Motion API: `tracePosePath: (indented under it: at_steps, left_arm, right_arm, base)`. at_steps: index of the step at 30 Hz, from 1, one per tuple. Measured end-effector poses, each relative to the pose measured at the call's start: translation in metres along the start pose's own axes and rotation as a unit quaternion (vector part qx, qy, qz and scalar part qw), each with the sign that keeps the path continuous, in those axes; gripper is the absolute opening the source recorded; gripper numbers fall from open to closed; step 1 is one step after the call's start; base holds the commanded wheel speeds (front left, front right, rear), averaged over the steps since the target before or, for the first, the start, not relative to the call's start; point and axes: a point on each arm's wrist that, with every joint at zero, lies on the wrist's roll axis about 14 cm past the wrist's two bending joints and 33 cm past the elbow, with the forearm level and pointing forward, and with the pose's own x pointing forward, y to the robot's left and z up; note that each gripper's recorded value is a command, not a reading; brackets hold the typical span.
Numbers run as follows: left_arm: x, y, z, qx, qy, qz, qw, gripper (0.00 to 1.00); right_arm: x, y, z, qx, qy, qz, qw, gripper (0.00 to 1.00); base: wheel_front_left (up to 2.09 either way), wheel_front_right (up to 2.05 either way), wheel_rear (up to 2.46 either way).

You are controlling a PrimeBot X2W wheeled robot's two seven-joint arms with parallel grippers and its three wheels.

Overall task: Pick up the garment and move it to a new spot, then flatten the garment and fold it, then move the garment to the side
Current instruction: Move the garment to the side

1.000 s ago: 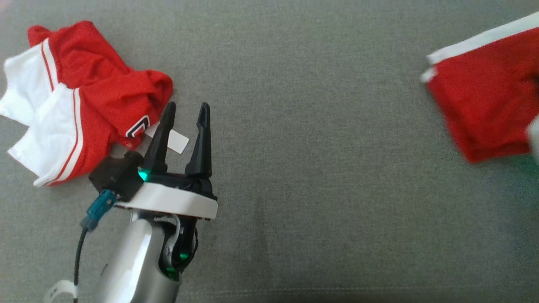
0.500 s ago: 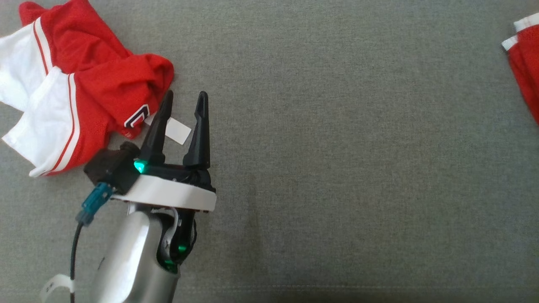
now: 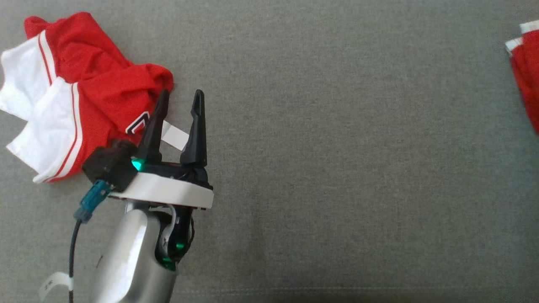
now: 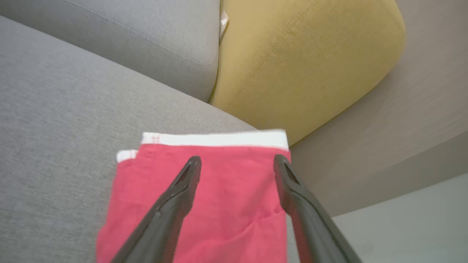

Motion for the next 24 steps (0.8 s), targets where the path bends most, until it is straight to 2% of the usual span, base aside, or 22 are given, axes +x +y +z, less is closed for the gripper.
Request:
tracePosePath:
  at_steps: [6, 10, 15, 17, 18, 19, 21, 24]
  left_arm:
    - [-0.005, -0.007, 0.015, 0.003, -0.016, -0.006, 1.0, 1.0]
    - [-0.017, -0.006, 0.021, 0.004, -0.022, -0.001, 1.0, 1.0]
    - [-0.032, -0.001, 0.035, 0.008, -0.038, 0.014, 0.999, 1.0]
    - [-0.039, 0.0, 0.041, 0.009, -0.044, 0.017, 0.999, 1.0]
    - [-0.047, 0.002, 0.046, 0.01, -0.05, 0.023, 0.998, 1.0]
    - [-0.051, 0.003, 0.048, 0.011, -0.053, 0.026, 0.998, 1.0]
    - [-0.06, 0.003, 0.05, 0.02, -0.055, 0.028, 0.998, 1.0]
    - [-0.068, 0.002, 0.051, 0.023, -0.056, 0.029, 0.998, 1.0]
  right_arm:
    - [-0.014, 0.023, 0.042, 0.023, -0.058, 0.018, 0.998, 1.0]
    - [-0.03, 0.043, 0.088, 0.084, -0.126, 0.039, 0.988, 1.0]
    - [-0.069, 0.068, 0.13, 0.176, -0.213, 0.067, 0.959, 1.0]
    - [-0.087, 0.078, 0.141, 0.219, -0.242, 0.075, 0.942, 1.0]
    - [-0.105, 0.092, 0.146, 0.257, -0.258, 0.087, 0.927, 1.0]
    - [-0.114, 0.1, 0.145, 0.272, -0.263, 0.093, 0.921, 1.0]
    - [-0.132, 0.113, 0.138, 0.297, -0.267, 0.104, 0.911, 1.0]
    - [-0.146, 0.122, 0.127, 0.312, -0.27, 0.108, 0.905, 1.0]
  base:
    - [0.0, 0.0, 0.0]
    - [0.0, 0.0, 0.0]
    - [0.0, 0.0, 0.0]
    - [0.0, 0.0, 0.0]
    - [0.0, 0.0, 0.0]
    - [0.0, 0.0, 0.0]
    - [0.0, 0.0, 0.0]
    - [0.0, 0.0, 0.0]
